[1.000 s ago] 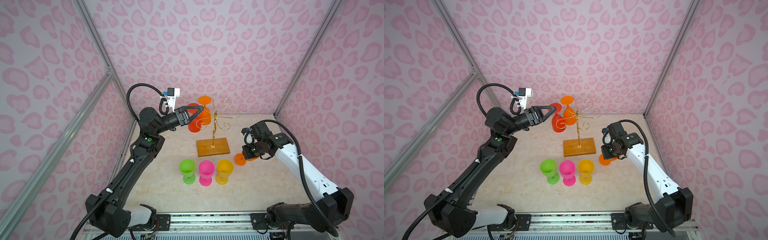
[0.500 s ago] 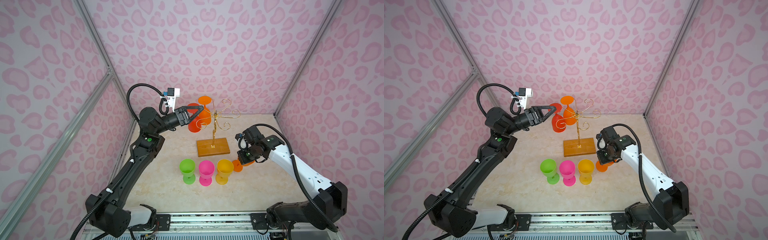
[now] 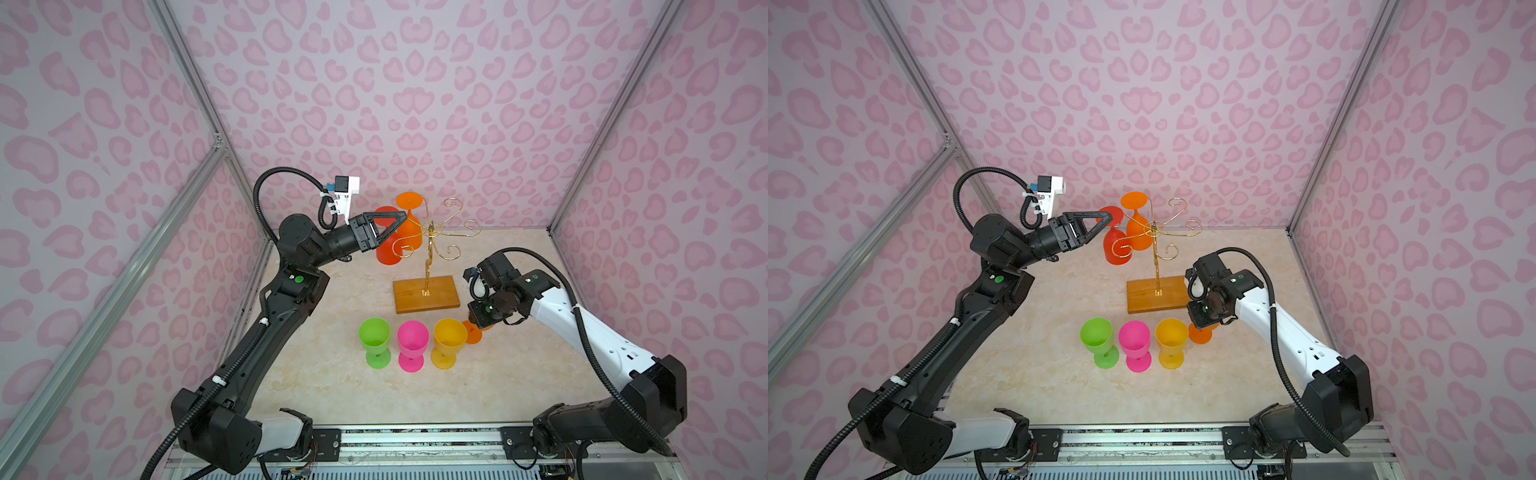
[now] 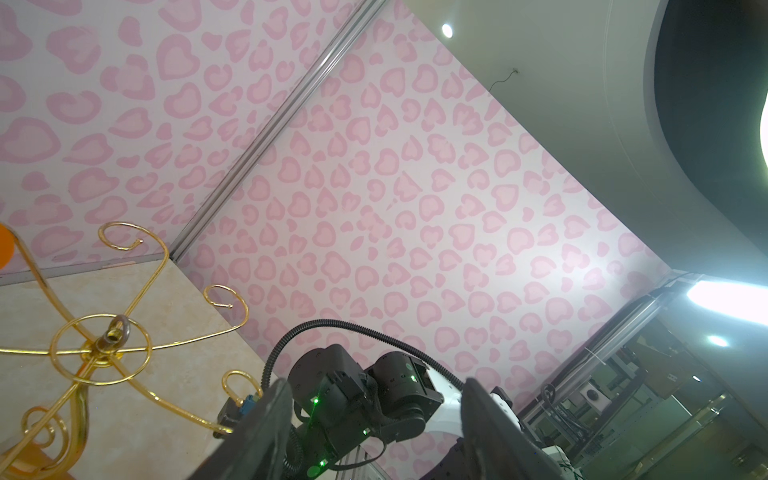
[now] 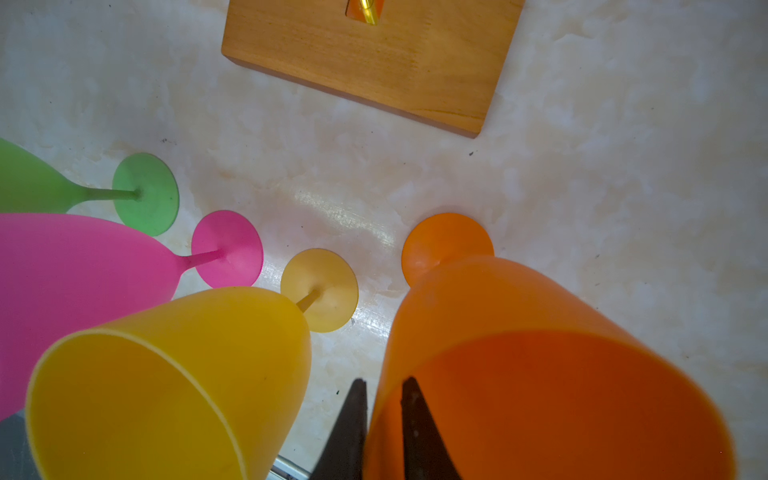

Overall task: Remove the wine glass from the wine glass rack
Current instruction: 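Lower the orange glass upright beside the yellow glass with the right gripper, then open the right gripper and raise it off the orange glass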

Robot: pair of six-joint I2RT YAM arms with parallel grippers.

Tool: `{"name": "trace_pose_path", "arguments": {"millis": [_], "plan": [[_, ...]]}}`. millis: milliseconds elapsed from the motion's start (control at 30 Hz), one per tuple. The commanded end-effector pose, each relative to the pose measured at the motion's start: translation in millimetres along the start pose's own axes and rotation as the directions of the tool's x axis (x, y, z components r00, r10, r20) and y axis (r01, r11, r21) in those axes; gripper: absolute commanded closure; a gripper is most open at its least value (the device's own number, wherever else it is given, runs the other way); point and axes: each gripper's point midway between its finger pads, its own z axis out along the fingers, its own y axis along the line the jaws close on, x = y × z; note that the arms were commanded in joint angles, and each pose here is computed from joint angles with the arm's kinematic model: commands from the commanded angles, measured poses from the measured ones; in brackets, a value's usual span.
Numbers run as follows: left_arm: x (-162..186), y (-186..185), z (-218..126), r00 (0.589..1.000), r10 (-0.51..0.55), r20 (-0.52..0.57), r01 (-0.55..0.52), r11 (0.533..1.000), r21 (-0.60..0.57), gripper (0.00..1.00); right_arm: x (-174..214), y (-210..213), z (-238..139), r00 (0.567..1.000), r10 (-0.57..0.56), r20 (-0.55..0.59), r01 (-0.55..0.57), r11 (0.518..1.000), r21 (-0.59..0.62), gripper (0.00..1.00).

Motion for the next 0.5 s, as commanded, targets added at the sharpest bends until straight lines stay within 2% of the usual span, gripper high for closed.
{"name": "trace_pose_path", "arguments": {"millis": [0,167,467], "plan": [[0,2,1,1.0,0.017,-0.001,-0.017,1.0,0.0,0.34,-5,4,-2,1.0,0.003,0.006,-0.003,1.0,-0.021,0.77],[1,5,0,1.0,0.014,0.0,-0.014,1.0,-0.007,0.34,-5,9,-5,1.0,-0.003,0.007,0.003,0.999,-0.044,0.72],[1,10,0,1.0,0.012,0.004,-0.012,1.0,-0.024,0.34,-11,18,-26,0.996,0.003,0.093,0.006,0.996,-0.094,0.65]]}}
